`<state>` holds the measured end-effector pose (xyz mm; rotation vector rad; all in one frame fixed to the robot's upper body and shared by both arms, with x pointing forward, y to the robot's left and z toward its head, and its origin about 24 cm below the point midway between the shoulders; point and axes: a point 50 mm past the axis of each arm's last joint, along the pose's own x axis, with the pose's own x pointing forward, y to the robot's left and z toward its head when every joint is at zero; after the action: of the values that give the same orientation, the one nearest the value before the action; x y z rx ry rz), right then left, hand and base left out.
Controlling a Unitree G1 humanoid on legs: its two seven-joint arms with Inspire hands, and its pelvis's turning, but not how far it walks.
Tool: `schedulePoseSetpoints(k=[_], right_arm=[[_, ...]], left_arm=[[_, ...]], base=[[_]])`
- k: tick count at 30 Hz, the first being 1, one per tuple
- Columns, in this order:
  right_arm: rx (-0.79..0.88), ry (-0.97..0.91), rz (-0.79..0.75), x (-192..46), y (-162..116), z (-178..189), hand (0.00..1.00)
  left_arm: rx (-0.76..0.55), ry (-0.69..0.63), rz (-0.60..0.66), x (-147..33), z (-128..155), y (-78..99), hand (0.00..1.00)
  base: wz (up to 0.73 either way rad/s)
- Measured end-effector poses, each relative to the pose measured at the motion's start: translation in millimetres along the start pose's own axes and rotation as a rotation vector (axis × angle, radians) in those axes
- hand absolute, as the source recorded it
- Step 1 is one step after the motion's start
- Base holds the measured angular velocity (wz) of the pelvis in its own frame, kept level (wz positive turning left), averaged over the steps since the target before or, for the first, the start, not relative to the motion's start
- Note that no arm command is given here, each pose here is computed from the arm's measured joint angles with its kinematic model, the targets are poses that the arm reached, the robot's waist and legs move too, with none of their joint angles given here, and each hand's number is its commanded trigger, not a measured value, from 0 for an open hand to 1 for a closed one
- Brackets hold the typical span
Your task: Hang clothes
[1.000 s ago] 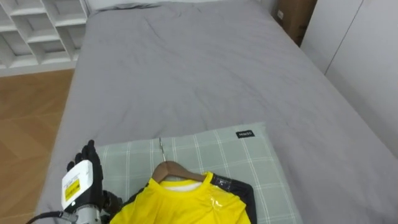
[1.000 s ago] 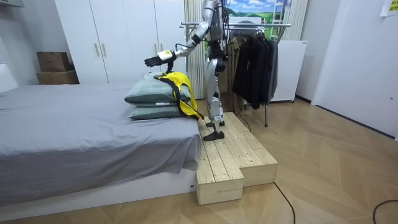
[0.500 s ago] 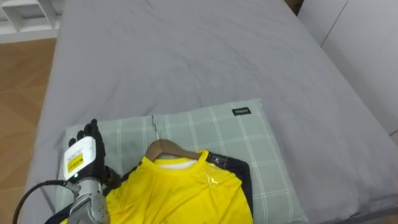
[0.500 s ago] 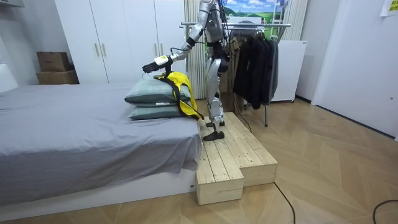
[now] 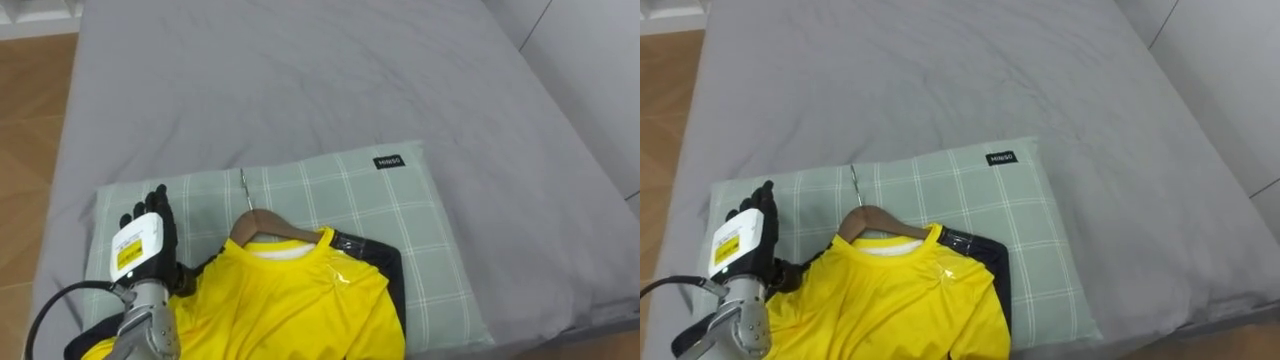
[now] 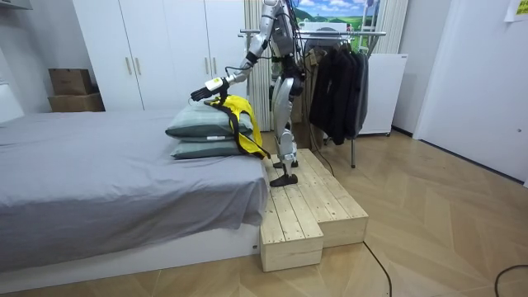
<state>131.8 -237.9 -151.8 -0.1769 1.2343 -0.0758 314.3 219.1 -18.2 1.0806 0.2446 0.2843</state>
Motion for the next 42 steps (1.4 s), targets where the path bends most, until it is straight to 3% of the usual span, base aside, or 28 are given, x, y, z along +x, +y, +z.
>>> schedulePoseSetpoints(k=[42], right_arm=[[0.007,0.009,0.016,-2,-11,-12,0.0]], left_arm=[[0.068,-0.032,-0.164,-4.1,-4,-9.6,0.0]], base=[[-0.01]])
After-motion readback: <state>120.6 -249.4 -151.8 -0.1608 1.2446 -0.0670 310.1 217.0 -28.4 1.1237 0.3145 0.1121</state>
